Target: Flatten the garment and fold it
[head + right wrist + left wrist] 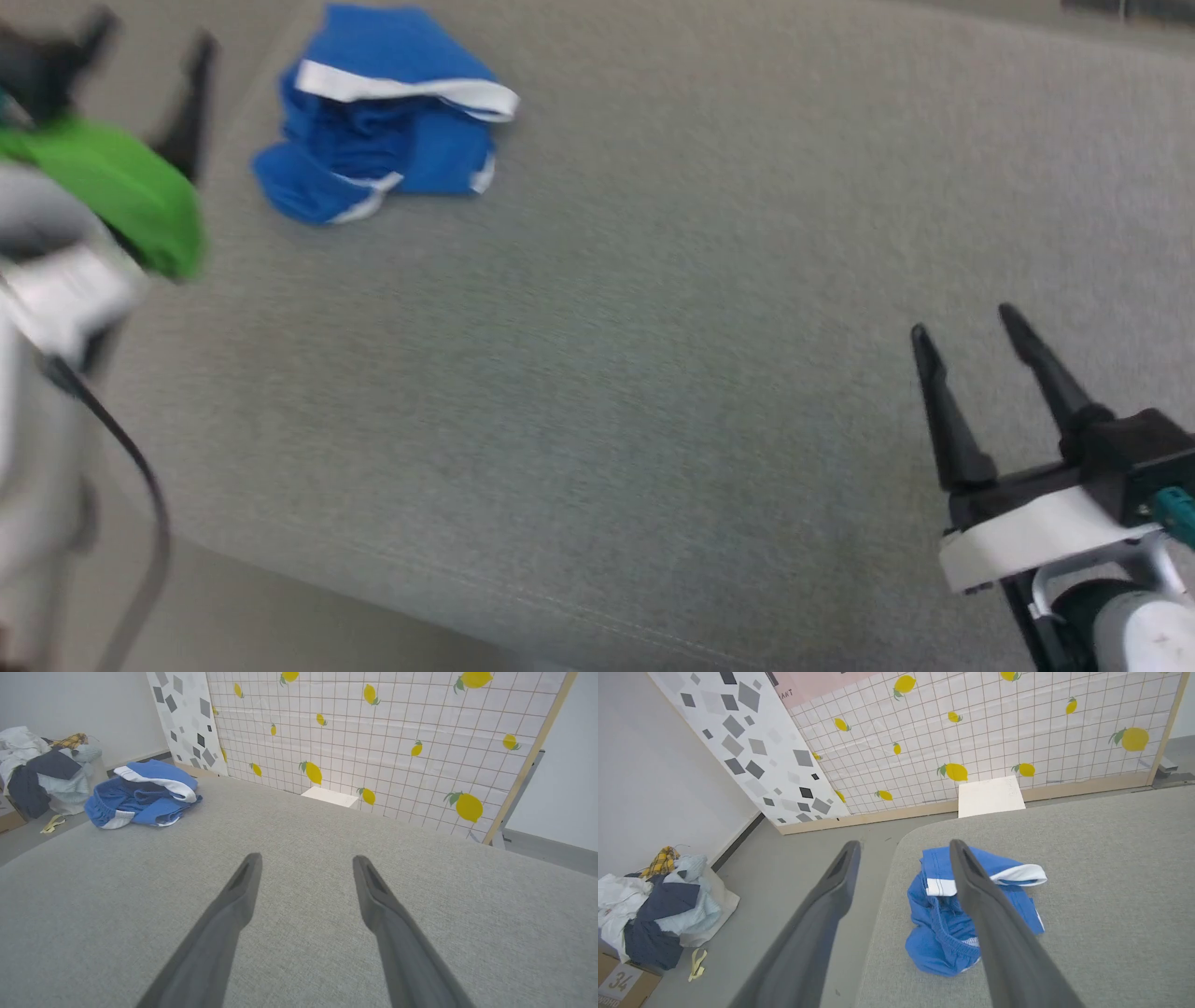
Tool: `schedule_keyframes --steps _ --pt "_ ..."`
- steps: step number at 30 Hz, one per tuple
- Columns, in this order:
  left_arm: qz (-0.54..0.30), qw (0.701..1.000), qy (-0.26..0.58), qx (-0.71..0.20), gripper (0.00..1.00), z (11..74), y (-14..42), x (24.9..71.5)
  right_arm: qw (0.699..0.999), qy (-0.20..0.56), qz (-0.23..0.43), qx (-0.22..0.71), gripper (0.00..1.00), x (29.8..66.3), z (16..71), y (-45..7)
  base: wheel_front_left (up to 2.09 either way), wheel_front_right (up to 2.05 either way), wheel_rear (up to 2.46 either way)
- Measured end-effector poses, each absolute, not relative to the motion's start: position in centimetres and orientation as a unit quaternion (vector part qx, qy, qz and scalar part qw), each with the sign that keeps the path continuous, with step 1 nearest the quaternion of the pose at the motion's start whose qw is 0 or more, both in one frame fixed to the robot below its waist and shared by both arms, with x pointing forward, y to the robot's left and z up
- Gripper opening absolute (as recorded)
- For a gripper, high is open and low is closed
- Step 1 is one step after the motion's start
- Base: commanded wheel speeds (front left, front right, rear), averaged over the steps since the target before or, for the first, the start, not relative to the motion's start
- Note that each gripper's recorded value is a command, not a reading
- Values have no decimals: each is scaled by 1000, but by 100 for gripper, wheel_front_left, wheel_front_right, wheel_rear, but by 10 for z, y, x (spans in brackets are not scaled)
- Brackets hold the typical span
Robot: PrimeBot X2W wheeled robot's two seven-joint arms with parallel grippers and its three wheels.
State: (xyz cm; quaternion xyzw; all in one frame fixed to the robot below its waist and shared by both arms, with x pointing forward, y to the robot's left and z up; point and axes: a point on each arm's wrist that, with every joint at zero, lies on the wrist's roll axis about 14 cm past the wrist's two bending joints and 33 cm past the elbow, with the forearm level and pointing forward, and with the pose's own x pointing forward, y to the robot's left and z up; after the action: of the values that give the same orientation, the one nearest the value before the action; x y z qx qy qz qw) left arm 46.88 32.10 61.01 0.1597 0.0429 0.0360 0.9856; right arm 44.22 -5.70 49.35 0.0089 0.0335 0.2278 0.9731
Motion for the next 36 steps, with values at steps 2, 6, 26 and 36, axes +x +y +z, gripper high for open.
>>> schedule_keyframes --steps 2,6,26,36 --pt "25 979 82 185 100 606 326 493 976 39 214 9 100 449 485 -67 0 0 0" --pt "5 966 170 193 100 581 334 530 980 53 192 11 100 458 468 -83 0 0 0" --pt "25 874 482 64 100 385 360 596 985 150 79 1 100 447 375 -156 0 0 0" --pt "8 892 447 65 0 373 349 611 985 160 67 -10 100 442 370 -164 0 0 0"
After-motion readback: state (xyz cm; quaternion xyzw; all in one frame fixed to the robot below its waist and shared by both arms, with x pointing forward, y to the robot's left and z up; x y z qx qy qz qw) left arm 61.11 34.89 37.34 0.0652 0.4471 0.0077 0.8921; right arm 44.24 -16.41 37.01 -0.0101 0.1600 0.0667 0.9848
